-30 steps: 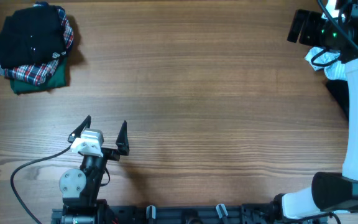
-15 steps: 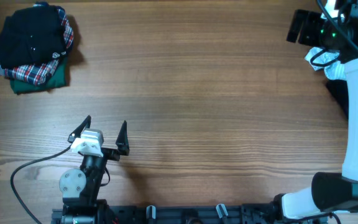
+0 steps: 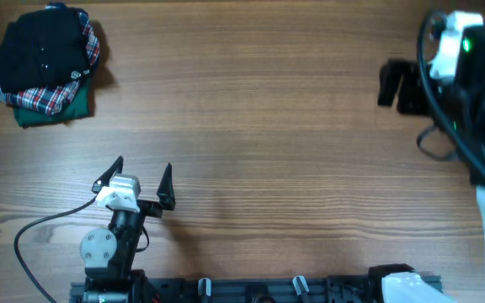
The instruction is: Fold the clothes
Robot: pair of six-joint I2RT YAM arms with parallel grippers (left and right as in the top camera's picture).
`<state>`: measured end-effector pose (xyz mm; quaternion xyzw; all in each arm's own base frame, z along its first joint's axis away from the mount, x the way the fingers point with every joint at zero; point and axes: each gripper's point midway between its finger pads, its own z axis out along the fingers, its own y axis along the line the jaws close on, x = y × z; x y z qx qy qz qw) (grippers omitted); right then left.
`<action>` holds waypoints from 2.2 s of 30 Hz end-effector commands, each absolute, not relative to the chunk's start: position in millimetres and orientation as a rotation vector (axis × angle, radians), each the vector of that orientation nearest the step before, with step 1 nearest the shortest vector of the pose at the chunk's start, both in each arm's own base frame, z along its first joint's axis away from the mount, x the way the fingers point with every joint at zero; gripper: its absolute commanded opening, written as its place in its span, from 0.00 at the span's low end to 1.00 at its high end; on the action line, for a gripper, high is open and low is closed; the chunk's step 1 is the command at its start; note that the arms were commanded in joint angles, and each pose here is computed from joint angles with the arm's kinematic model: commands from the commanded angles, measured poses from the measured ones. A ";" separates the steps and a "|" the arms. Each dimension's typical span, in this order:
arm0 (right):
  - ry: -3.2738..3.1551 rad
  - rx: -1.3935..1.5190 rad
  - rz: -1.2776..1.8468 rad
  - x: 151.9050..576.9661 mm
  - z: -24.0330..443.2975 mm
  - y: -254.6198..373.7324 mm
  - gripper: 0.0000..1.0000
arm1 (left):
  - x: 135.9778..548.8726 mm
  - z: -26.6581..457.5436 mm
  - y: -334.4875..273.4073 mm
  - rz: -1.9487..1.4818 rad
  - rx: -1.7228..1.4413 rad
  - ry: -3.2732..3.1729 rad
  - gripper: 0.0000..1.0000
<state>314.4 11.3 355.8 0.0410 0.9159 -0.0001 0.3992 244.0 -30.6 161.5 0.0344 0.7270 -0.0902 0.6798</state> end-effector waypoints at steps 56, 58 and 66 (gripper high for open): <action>1.534 -0.227 0.117 242.5 180.1 35.6 1.00 | 244.1 160.6 -27.7 -0.195 0.056 1.632 1.00; 1.533 -0.227 0.116 242.5 180.3 35.5 1.00 | 244.1 160.6 -27.7 -0.195 0.056 1.632 1.00; 1.532 -0.230 0.113 242.6 180.4 35.5 1.00 | 244.1 160.6 -27.7 -0.195 0.056 1.632 1.00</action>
